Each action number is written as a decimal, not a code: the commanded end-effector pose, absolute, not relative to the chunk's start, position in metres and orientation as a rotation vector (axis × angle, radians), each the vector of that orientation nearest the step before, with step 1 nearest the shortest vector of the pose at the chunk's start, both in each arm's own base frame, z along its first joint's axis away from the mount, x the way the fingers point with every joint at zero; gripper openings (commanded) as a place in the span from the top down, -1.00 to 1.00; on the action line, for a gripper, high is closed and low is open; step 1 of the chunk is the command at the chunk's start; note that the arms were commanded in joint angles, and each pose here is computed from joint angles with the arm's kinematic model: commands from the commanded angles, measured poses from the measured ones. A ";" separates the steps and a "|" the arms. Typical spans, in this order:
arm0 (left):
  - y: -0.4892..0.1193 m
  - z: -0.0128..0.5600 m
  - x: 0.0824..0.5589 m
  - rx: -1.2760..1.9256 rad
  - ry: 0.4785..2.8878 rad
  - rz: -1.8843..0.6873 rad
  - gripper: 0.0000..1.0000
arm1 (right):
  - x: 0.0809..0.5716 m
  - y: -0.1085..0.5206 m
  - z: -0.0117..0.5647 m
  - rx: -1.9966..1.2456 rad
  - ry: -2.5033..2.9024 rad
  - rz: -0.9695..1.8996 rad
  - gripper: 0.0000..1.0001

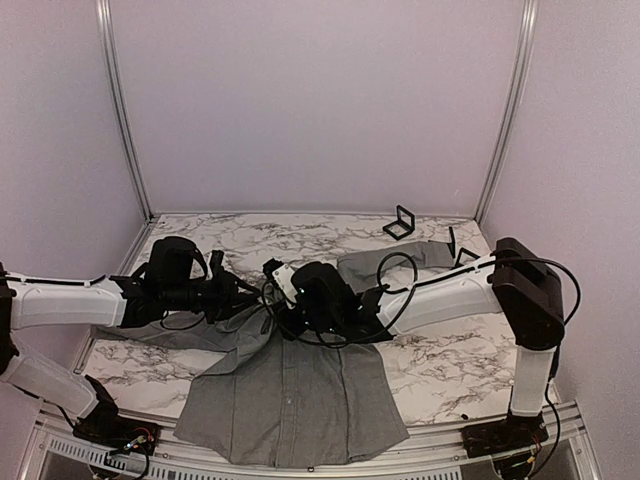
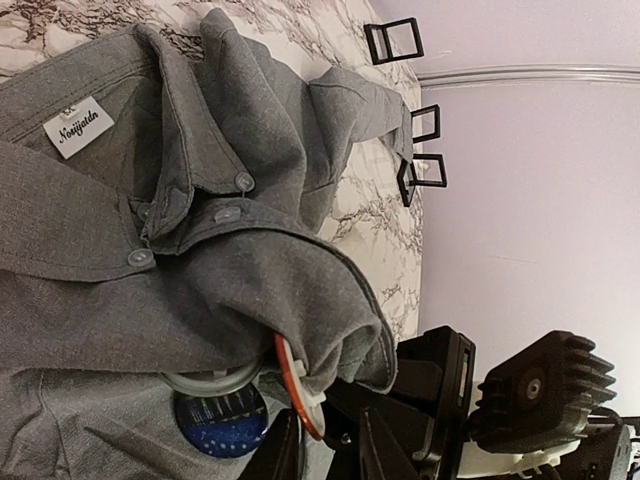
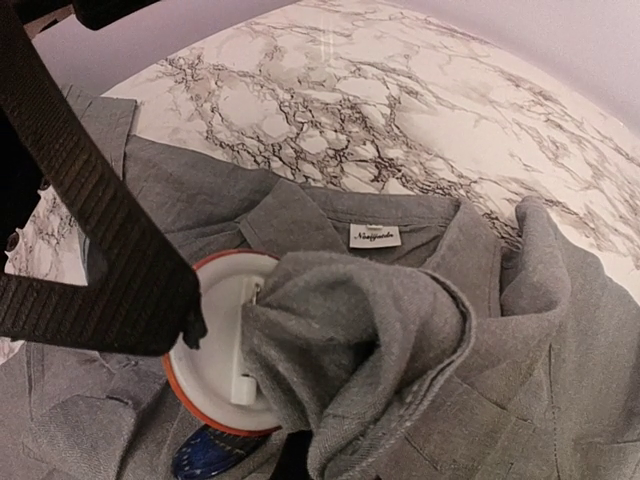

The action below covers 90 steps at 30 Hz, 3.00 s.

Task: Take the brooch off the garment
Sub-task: Pick up the brooch from the crumpled clothing, then open the brooch with the crumpled clothing.

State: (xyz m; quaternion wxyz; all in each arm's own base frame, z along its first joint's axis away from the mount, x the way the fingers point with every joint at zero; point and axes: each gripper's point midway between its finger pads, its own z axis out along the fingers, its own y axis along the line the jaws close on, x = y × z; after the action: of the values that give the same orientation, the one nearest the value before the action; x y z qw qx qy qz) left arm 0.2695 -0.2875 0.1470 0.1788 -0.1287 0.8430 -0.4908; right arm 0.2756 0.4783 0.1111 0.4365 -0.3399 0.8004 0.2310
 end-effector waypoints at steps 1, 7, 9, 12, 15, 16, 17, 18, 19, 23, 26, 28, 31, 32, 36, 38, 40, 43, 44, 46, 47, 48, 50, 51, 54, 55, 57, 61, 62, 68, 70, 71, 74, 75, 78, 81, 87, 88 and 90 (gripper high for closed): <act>-0.286 0.136 0.269 -0.395 2.404 -1.344 0.58 | 0.281 0.488 0.121 -0.812 1.981 0.602 1.00; -0.287 0.129 0.267 -0.396 2.433 -1.305 0.60 | 0.282 0.487 0.120 -0.806 1.987 0.600 1.00; -0.288 0.128 0.267 -0.396 2.436 -1.298 0.61 | 0.282 0.487 0.120 -0.805 1.989 0.601 1.00; -0.288 0.126 0.267 -0.396 2.439 -1.289 0.62 | 0.282 0.487 0.120 -0.804 1.990 0.603 1.00; -0.290 0.123 0.268 -0.392 2.447 -1.279 0.70 | 0.282 0.487 0.121 -0.799 1.989 0.605 1.00; -0.290 0.123 0.269 -0.391 2.447 -1.278 0.74 | 0.282 0.486 0.121 -0.800 1.989 0.604 1.00; -0.291 0.122 0.269 -0.390 2.448 -1.275 0.79 | 0.282 0.487 0.121 -0.801 1.988 0.605 1.00; -0.291 0.122 0.270 -0.385 2.452 -1.270 0.87 | 0.282 0.486 0.121 -0.800 1.988 0.604 1.00; -0.291 0.121 0.270 -0.380 2.456 -1.263 0.96 | 0.282 0.486 0.121 -0.799 1.990 0.604 1.00; -0.290 0.125 0.272 -0.323 2.467 -1.210 1.00 | 0.281 0.483 0.121 -0.800 1.981 0.599 1.00; -0.290 0.128 0.271 -0.230 2.504 -1.174 1.00 | 0.284 0.475 0.120 -0.800 1.981 0.577 1.00; -0.291 0.130 0.269 -0.141 2.528 -1.186 1.00 | 0.288 0.468 0.121 -0.802 1.974 0.573 1.00; -0.293 0.131 0.261 0.005 2.582 -1.208 1.00 | 0.292 0.462 0.124 -0.817 1.955 0.561 1.00; -0.292 0.129 0.259 0.049 2.606 -1.199 1.00 | 0.292 0.461 0.126 -0.824 1.948 0.562 1.00; -0.297 0.122 0.249 0.197 2.655 -1.205 1.00 | 0.291 0.463 0.135 -0.857 1.914 0.575 1.00; -0.299 0.119 0.247 0.243 2.664 -1.210 1.00 | 0.292 0.464 0.136 -0.862 1.915 0.572 1.00; -0.301 0.118 0.247 0.275 2.664 -1.218 1.00 | 0.294 0.465 0.137 -0.866 1.920 0.571 1.00; -0.302 0.117 0.249 0.295 2.660 -1.218 1.00 | 0.294 0.465 0.136 -0.882 1.930 0.577 0.96; -0.303 0.117 0.251 0.298 2.656 -1.222 1.00 | 0.293 0.465 0.137 -0.883 1.931 0.580 0.92; -0.305 0.118 0.253 0.302 2.643 -1.241 1.00 | 0.292 0.463 0.138 -0.886 1.938 0.580 0.84; -0.307 0.119 0.255 0.307 2.636 -1.251 1.00 | 0.291 0.461 0.138 -0.885 1.941 0.581 0.81; -0.308 0.119 0.256 0.310 2.632 -1.258 1.00 | 0.290 0.459 0.139 -0.882 1.948 0.590 0.79; -0.311 0.121 0.258 0.331 2.618 -1.278 1.00 | 0.290 0.456 0.141 -0.876 1.961 0.611 0.71; -0.312 0.122 0.259 0.339 2.613 -1.283 1.00 | 0.289 0.455 0.141 -0.875 1.969 0.620 0.66; -0.313 0.122 0.263 0.346 2.605 -1.303 1.00 | 0.284 0.454 0.145 -0.883 1.981 0.643 0.46; -0.313 0.122 0.265 0.343 2.604 -1.309 1.00 | 0.283 0.453 0.147 -0.881 1.985 0.653 0.39; -0.314 0.122 0.268 0.338 2.601 -1.327 1.00 | 0.279 0.451 0.150 -0.877 1.998 0.673 0.24; -0.316 0.121 0.274 0.333 2.602 -1.348 1.00 | 0.269 0.443 0.159 -0.864 2.009 0.718 0.02; -0.317 0.121 0.275 0.335 2.602 -1.353 1.00 | 0.268 0.440 0.161 -0.853 2.013 0.724 -0.01; -0.320 0.122 0.281 0.351 2.597 -1.376 1.00 | 0.246 0.437 0.172 -0.840 2.042 0.869 -0.13; -0.321 0.124 0.282 0.357 2.592 -1.380 1.00 | 0.239 0.440 0.173 -0.843 2.055 0.931 -0.14; -0.321 0.124 0.283 0.360 2.592 -1.381 1.00 | 0.236 0.443 0.172 -0.842 2.060 0.964 -0.14; -0.321 0.127 0.284 0.370 2.585 -1.380 1.00 | 0.232 0.451 0.168 -0.836 2.083 1.054 -0.14; -0.320 0.128 0.284 0.371 2.585 -1.382 1.00 | 0.232 0.452 0.166 -0.831 2.088 1.082 -0.14; -0.320 0.129 0.284 0.372 2.580 -1.385 1.00 | 0.237 0.456 0.162 -0.808 2.100 1.163 -0.14; -0.320 0.131 0.284 0.376 2.573 -1.388 1.00 | 0.246 0.456 0.158 -0.782 2.109 1.206 -0.15; -0.320 0.137 0.284 0.385 2.551 -1.398 1.00 | 0.264 0.456 0.151 -0.691 2.119 1.349 -0.22; -0.320 0.138 0.283 0.383 2.550 -1.400 1.00 | 0.268 0.455 0.150 -0.671 2.122 1.361 -0.24; -0.320 0.138 0.283 0.381 2.544 -1.400 1.00 | 0.273 0.454 0.148 -0.638 2.128 1.379 -0.28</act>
State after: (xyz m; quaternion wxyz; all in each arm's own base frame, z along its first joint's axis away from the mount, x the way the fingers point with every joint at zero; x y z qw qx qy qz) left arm 0.2800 -0.3173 0.1215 0.0884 0.1141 0.8764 -0.4594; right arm 0.2663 0.4512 0.1414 0.2729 -0.2611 0.7991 0.4677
